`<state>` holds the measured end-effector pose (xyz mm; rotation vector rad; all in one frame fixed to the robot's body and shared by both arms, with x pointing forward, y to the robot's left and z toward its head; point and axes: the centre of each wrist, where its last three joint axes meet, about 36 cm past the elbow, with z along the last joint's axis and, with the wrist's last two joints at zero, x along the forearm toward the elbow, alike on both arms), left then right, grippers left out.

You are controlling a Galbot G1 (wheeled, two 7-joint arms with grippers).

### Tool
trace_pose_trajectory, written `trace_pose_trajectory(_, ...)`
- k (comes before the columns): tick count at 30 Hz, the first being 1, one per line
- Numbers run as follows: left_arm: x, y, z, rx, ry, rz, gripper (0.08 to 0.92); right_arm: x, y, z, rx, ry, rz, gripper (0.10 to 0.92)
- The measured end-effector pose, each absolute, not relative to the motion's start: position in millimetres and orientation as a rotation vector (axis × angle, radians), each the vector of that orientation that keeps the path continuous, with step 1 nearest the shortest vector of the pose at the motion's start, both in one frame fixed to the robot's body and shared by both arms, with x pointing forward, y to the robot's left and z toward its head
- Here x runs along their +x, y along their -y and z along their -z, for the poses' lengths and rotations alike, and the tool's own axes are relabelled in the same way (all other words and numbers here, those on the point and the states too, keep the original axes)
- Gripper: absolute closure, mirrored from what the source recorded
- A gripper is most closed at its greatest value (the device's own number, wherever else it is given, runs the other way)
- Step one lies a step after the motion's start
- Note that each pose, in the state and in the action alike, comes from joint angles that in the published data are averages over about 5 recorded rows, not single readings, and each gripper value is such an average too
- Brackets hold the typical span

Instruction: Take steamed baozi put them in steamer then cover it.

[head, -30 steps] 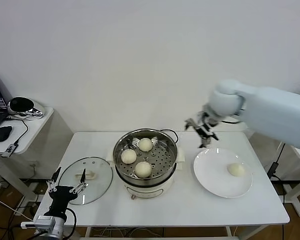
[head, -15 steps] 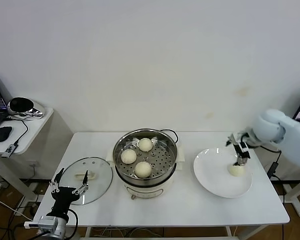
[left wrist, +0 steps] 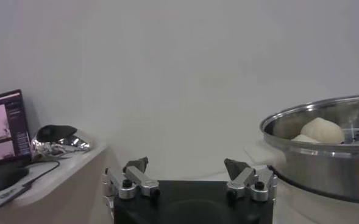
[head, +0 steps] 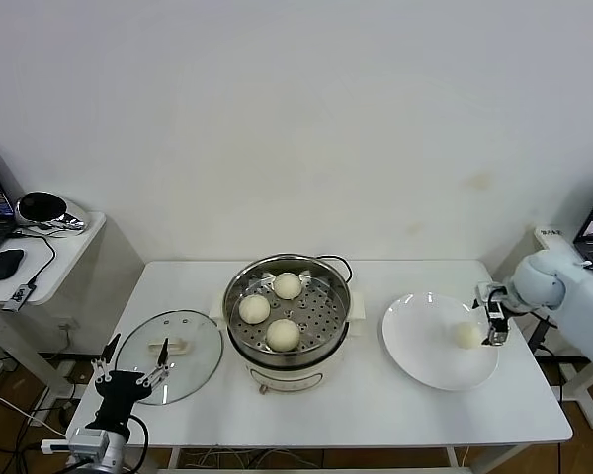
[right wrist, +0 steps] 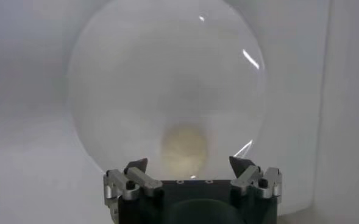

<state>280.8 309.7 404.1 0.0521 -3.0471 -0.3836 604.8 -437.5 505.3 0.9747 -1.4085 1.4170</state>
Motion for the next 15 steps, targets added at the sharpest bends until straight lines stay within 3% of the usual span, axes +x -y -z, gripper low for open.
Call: trace_pose_trajectory(15, 281.2, -311.9, -400.3, 0.063, 3.038, 0.384, 0.177, 629.3, 430.9, -459.8, 0.945, 1.407, -1.365, 0.225)
